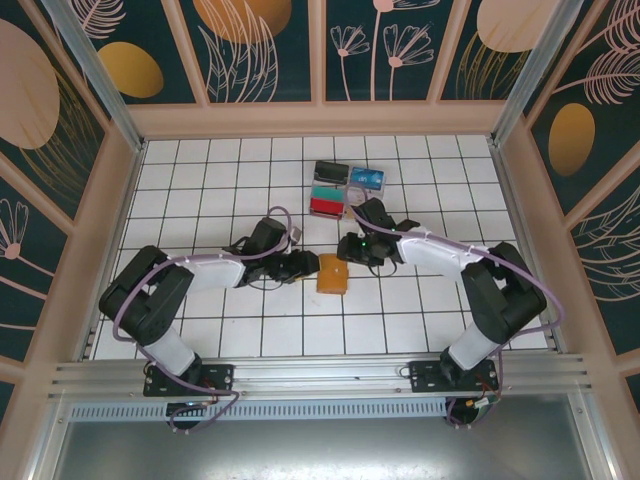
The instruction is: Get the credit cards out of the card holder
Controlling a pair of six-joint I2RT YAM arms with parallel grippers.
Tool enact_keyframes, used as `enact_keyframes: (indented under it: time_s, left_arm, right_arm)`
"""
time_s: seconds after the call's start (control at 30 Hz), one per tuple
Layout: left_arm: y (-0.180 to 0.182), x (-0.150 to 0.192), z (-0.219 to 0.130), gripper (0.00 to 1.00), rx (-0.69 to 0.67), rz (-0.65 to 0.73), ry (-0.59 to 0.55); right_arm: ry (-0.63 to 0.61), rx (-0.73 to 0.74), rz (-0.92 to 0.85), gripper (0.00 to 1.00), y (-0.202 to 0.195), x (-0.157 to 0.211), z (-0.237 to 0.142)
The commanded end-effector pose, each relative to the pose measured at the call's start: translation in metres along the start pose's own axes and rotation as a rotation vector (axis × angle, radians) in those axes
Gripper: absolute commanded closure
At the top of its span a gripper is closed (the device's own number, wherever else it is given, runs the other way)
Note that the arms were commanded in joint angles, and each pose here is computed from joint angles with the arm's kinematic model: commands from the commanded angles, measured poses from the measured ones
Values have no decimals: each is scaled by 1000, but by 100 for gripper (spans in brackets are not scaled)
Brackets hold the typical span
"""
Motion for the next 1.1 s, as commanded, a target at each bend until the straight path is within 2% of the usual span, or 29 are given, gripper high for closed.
enact_keyframes:
  time_s: [0.0, 0.17, 0.27, 0.57, 0.7, 0.87, 1.07]
  left_arm:
    - [-1, -3, 8, 56, 15, -7, 16]
    - [2, -1, 15, 56, 56, -20, 38]
    - [-1, 0, 15, 56, 106, -25, 31]
    - [7, 3, 26, 56, 118, -53, 61]
    - [-1, 0, 24, 67, 199, -47, 36]
    - [-3, -3, 19, 85, 167, -37, 13]
    - [-8, -6, 16, 96, 176, -30, -5]
  right_arm:
    - [69, 21, -24, 57, 1, 14, 2]
    - [143, -29, 1, 62, 2, 22, 21]
    - [171, -47, 3, 63, -1, 26, 28]
    - [215, -95, 32, 63, -18, 30, 35]
    - [214, -105, 47, 63, -23, 29, 33]
    - [150, -64, 6, 63, -17, 22, 21]
    - [129, 32, -71, 55, -4, 27, 21]
Point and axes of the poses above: each hand's point on the last joint's axis, 136 mm out from that joint toward the fingers, its own z axis out along the fingers, its own y axis along the line the jaws close on, x = y × z, the point moved 10 cm from there along -z, back along the fingers, and after that the axes turned 14 degrees about z, right-handed, at the moved point
